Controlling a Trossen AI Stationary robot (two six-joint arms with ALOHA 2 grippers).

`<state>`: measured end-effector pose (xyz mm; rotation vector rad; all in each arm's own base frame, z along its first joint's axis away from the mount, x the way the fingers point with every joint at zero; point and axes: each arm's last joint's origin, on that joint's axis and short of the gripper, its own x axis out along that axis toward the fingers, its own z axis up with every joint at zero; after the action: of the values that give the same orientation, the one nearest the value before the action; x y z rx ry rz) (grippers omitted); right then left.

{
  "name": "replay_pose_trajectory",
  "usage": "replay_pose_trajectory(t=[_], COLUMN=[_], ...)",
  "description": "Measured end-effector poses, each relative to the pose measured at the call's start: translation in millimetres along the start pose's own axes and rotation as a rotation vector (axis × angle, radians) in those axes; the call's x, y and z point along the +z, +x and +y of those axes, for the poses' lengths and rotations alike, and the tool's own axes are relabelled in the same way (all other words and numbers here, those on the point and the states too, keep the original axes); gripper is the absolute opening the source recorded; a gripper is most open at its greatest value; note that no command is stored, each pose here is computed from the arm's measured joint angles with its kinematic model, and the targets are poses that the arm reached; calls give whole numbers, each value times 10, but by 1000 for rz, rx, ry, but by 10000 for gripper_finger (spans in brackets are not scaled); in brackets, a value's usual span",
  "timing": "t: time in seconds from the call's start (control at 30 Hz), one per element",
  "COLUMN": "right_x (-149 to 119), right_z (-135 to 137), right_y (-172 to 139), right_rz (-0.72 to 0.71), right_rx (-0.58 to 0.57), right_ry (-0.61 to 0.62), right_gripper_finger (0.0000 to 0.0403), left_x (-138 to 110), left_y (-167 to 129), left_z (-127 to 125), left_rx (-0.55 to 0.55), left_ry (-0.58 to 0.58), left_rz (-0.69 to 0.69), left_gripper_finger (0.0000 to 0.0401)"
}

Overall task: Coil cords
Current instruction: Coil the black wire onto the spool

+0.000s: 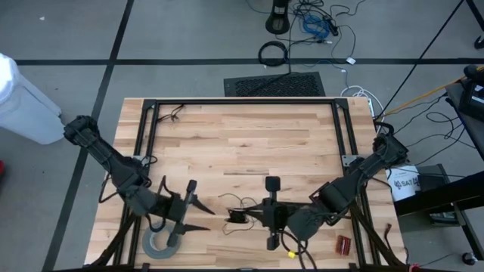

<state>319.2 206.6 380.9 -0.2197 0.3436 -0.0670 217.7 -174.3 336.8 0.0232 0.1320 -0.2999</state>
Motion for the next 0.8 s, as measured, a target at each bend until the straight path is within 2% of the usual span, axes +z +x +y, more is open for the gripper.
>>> replay_pose_trajectory(t=[0.1,0.23,0.33,0.4,0.47,0.57,0.7,0.8], right_x=[38,92,109,132,155,173,202,221], right_z=[3,2,10,17,30,46,59,70], right_y=[-92,-196,-249,-296,-343,-409,-473,-486], right_rz=[-18,-49,-60,-75,-92,-105,-126,-145], right_rx=[13,25,21,30,38,52,65,69], right_ry=[-4,-11,-26,-23,-20,-24,-27,-33], right_gripper_finger=[0,0,0,0,0,0,0,0], left_x=[-38,-208,-378,-461,-531,-638,-747,-897], left_y=[29,270,549,698,822,954,1081,1201], left_z=[-56,-163,-278,-321,-328,-342,-268,-171], left_rx=[23,65,94,160,245,291,332,355], left_ry=[-39,-83,-46,7,62,122,112,84], left_rz=[7,10,-53,-122,-192,-268,-333,-305], left_gripper_finger=[223,227,227,227,227,228,228,228])
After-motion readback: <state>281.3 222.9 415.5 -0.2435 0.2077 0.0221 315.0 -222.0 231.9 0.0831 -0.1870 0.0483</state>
